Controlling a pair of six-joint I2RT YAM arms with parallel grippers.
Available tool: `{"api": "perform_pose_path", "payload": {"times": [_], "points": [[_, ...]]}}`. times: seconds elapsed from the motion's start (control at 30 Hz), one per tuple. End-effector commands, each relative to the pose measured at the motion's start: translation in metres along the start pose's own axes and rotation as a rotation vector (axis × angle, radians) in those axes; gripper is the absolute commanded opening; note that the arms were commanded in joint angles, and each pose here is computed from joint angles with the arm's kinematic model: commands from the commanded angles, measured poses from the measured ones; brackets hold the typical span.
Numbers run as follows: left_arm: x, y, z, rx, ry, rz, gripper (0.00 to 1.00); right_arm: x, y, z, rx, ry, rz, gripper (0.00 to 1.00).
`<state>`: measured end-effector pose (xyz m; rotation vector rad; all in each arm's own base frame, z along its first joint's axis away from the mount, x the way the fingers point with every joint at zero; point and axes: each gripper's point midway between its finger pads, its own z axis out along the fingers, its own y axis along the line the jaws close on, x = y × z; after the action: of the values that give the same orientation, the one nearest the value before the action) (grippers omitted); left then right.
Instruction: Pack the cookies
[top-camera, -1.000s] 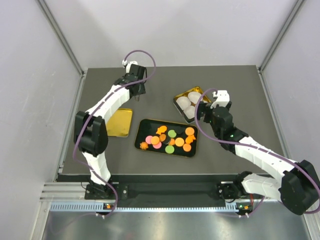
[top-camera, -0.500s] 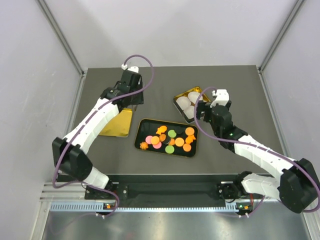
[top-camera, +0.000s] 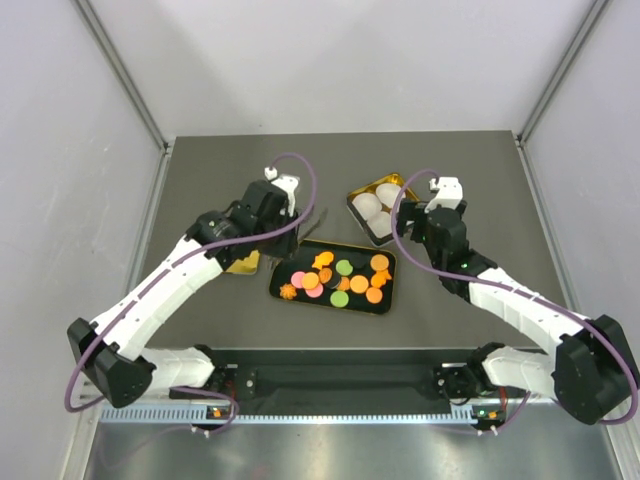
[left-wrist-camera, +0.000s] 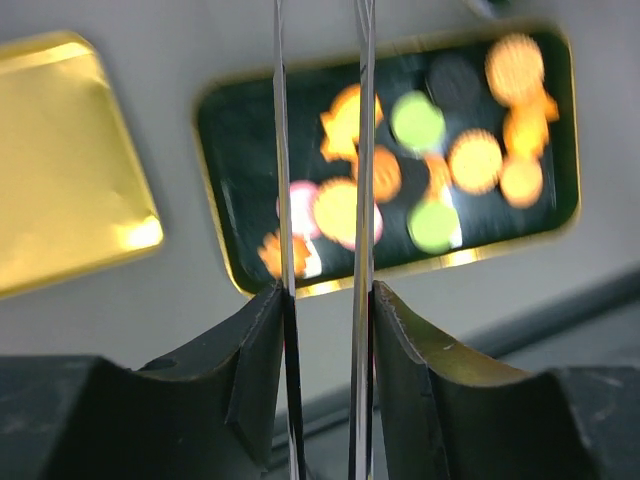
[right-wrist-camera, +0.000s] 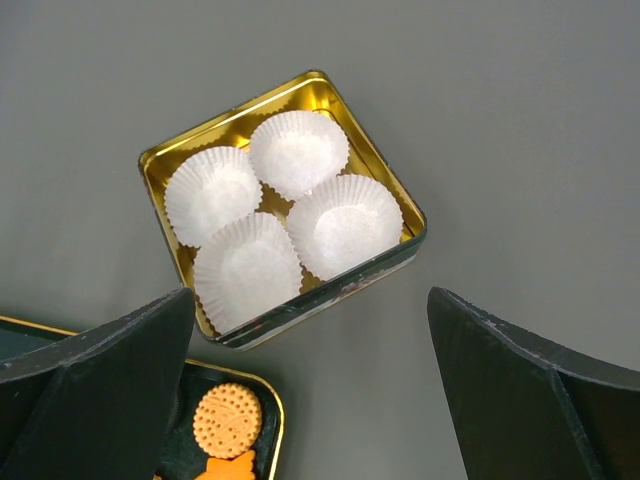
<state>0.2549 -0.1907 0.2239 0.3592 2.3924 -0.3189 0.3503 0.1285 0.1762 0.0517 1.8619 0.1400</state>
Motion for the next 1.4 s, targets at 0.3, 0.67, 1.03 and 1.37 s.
{"api": "perform_pose_path", "payload": {"times": [0.3, 0.67, 1.03, 1.37], "points": [[0.063, -0.034, -0.025, 0.155, 0.148, 0.096, 0.41, -0.015, -0.004, 0.004, 0.01, -0.053, 0.021, 1.0], [0.082, -0.022, -0.035, 0.093, 0.194, 0.086, 0.43, -0.016, -0.007, 0.003, 0.013, -0.059, 0.02, 1.0], [0.097, -0.012, -0.043, 0.065, 0.218, 0.073, 0.47, -0.015, -0.005, 0.004, 0.006, -0.053, 0.016, 1.0], [0.107, -0.01, -0.04, 0.06, 0.238, 0.066, 0.52, -0.015, -0.005, 0.004, 0.005, -0.054, 0.017, 1.0]]}}
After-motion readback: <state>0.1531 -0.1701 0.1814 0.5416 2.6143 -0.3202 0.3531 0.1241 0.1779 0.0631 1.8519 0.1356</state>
